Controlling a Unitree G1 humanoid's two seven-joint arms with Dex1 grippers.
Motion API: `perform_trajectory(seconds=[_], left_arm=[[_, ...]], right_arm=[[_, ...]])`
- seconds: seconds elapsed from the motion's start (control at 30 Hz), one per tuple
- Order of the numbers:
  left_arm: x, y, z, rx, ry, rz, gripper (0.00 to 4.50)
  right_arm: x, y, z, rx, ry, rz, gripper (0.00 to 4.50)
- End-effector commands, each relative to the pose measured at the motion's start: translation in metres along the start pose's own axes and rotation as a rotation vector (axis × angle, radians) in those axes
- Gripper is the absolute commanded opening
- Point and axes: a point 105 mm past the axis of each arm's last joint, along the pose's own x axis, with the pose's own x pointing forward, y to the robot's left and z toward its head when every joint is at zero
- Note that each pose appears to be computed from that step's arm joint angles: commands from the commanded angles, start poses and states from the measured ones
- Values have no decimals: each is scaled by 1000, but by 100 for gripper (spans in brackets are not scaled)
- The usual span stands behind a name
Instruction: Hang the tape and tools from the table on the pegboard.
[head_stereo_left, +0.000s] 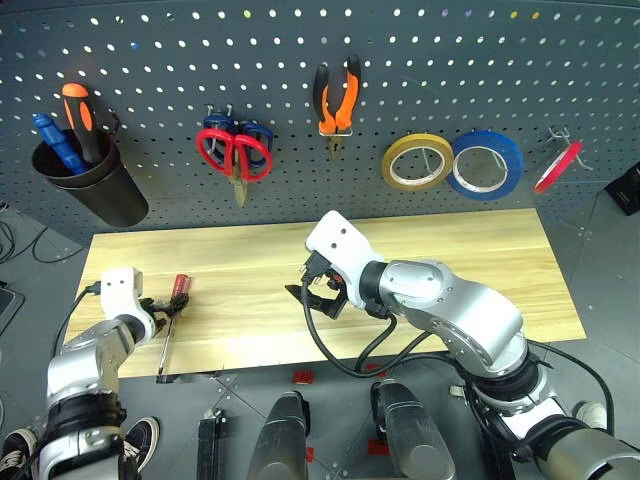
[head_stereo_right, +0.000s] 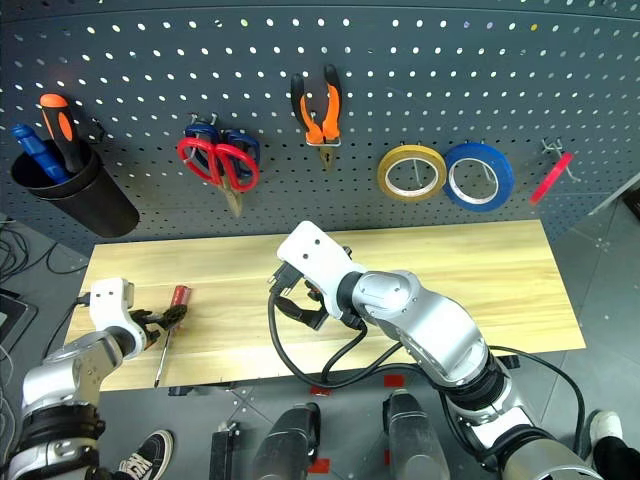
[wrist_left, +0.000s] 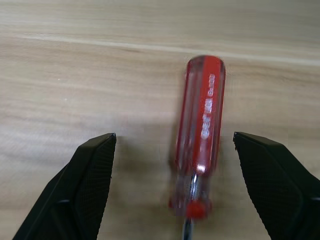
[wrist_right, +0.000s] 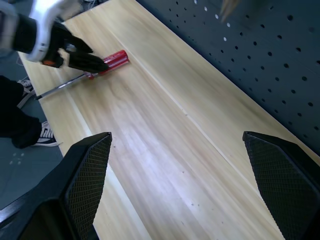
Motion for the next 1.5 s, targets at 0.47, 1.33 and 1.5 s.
perform_trajectory(seconds=[0.47,1.33,1.5], left_arm=[[3,-5,-27,-29,95,-17,91],[-206,-105,245,480,-1310,235,91],[-213,-91,280,291,-1360,198,91]], right_arm=[[-30,23,37,-221,-306,237,450],[-58,-14,79,-368,-494,263,450],[-54,-18,85,-383,-516,250,450]])
